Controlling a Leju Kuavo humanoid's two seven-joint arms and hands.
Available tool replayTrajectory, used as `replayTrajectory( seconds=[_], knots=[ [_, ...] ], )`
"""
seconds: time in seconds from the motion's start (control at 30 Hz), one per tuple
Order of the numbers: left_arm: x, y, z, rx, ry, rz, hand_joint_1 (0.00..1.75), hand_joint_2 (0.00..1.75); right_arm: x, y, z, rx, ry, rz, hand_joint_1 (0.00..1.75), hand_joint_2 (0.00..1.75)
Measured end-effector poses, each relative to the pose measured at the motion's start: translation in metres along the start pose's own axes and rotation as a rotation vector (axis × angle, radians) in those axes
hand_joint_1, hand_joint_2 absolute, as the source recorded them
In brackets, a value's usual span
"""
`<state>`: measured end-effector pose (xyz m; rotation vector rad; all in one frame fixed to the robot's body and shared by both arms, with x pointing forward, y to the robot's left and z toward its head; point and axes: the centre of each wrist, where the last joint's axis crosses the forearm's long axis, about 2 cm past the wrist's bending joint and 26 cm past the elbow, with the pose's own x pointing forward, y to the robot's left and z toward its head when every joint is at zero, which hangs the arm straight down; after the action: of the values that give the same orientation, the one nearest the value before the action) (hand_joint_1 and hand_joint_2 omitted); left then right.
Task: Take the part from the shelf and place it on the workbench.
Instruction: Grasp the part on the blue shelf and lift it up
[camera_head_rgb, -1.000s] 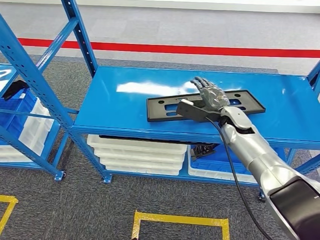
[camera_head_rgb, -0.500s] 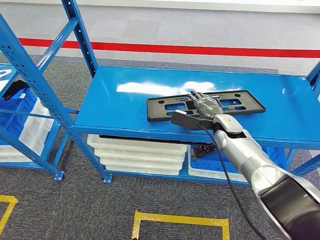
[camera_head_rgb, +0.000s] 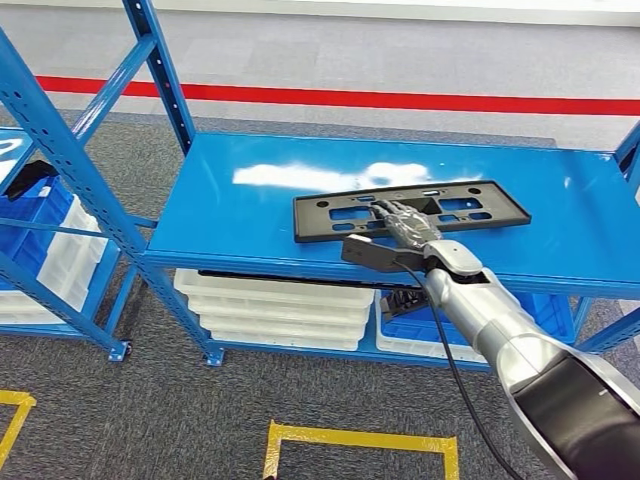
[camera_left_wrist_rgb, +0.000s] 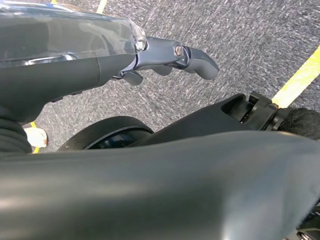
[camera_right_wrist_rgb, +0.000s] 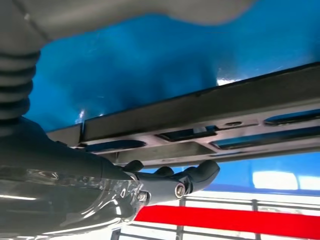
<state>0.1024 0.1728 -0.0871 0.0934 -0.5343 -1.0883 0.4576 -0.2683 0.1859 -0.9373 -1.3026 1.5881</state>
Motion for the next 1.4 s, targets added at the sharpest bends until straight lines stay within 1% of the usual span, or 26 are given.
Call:
replayTrajectory(
  seconds=[0.23, 0.53, 0.6, 0.67, 0.73, 1.1, 1.4],
  knots=[
    [0.0, 0.0, 0.0, 0.0, -0.001, 0.0, 0.0, 0.0, -0.001, 0.002, 0.0, 0.006, 0.001, -0.002, 0.0, 1.75],
    [0.0, 0.0, 0.0, 0.001, -0.007, 0.0, 0.0, 0.0, 0.001, 0.007, 0.002, -0.036, 0.005, 0.017, 0.0, 1.75],
    [0.0, 0.0, 0.0, 0.003, -0.008, 0.001, 0.0, 0.0, 0.001, 0.009, 0.003, -0.053, 0.012, 0.024, 0.46, 1.75],
    [0.0, 0.0, 0.0, 0.004, -0.009, 0.001, 0.0, 0.0, 0.002, 0.012, 0.004, -0.069, 0.02, 0.031, 1.34, 1.75],
    [0.0, 0.0, 0.0, 0.004, -0.01, 0.001, 0.0, 0.0, 0.003, 0.015, 0.005, -0.082, 0.027, 0.038, 1.75, 1.75],
    [0.0, 0.0, 0.0, 0.008, -0.009, 0.017, 0.0, 0.0, 0.006, 0.02, 0.008, -0.158, 0.039, 0.087, 1.75, 1.75],
    [0.0, 0.0, 0.0, 0.013, -0.011, 0.019, 0.0, 0.0, 0.012, 0.03, 0.011, -0.213, 0.029, 0.161, 1.75, 1.75]
  ],
)
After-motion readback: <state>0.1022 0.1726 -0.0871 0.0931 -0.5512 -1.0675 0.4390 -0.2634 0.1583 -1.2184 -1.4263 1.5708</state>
